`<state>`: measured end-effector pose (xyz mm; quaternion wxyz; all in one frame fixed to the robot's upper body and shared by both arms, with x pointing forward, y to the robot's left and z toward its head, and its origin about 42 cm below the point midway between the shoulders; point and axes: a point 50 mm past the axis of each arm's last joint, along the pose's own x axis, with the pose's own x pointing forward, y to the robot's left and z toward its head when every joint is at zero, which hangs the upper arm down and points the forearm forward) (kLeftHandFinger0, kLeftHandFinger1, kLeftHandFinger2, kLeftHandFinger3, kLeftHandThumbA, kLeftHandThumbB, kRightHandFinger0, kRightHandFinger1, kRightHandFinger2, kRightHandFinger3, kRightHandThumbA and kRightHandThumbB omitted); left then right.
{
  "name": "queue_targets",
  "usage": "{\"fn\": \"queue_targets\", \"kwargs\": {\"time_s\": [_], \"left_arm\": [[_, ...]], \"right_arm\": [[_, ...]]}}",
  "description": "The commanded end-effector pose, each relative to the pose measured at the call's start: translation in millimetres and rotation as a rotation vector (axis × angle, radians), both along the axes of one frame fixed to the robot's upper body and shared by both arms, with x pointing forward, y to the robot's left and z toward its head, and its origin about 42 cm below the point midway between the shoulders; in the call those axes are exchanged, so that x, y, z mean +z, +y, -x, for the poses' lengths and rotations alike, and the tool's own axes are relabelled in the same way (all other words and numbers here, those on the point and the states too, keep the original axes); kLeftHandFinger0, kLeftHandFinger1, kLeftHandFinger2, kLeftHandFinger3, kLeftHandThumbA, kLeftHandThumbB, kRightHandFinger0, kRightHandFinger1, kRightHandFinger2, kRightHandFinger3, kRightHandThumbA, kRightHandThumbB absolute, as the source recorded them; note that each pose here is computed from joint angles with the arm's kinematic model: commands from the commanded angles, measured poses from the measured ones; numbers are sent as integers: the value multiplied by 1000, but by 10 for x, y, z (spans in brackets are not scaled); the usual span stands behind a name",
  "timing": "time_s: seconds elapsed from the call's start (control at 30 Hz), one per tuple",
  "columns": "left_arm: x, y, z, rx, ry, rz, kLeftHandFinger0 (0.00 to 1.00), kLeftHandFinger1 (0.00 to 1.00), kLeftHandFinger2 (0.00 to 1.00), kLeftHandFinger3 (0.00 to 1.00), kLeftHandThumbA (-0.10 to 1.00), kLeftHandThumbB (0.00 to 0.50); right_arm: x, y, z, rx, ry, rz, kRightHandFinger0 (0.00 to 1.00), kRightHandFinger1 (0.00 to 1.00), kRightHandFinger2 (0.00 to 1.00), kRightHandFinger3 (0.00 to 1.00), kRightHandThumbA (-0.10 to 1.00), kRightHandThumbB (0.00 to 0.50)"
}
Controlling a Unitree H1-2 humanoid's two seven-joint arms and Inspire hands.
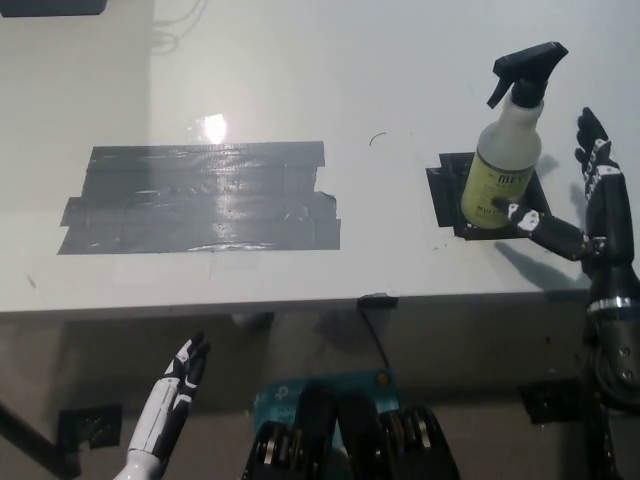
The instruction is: A spray bottle is kept on the black marked spot on the table infront of the robot and the robot extends its right arm to pick it up and hands it to a person
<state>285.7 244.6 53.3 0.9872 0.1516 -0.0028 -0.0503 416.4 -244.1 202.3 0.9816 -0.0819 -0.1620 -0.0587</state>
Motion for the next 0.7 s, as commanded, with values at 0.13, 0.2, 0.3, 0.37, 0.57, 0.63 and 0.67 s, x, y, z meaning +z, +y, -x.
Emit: {"fn": "queue_targets", "kwargs": {"time_s": [0.13,0.2,0.3,0.37,0.57,0.63,0.67], "left_arm": [[105,-7,-26,2,-75,-3,1000,1000,1000,1000,1000,500],[110,-8,-35,1,-81,-2,1000,1000,1000,1000,1000,500],[118,-12,-48,2,-80,2,1000,1000,1000,1000,1000,500],[121,-14,-53,7,-78,7,1000,1000,1000,1000,1000,500],[120,-8,-46,4,-77,7,1000,1000,1000,1000,1000,500],[115,-10,-41,5,-77,2,1000,1000,1000,1000,1000,500],[116,-6,-40,6,-76,2,1000,1000,1000,1000,1000,500]], "right_arm": [[255,46,-364,1,20,23,1000,1000,1000,1000,1000,327],[254,57,-406,4,21,20,1000,1000,1000,1000,1000,317],[271,91,-493,23,52,9,1000,1000,1000,1000,1000,332],[278,102,-549,37,61,3,1000,1000,1000,1000,1000,331],[257,122,-658,40,92,10,1000,1000,1000,1000,1000,352],[241,120,-691,36,105,20,1000,1000,1000,1000,1000,370],[234,125,-704,35,108,24,1000,1000,1000,1000,1000,371]]}}
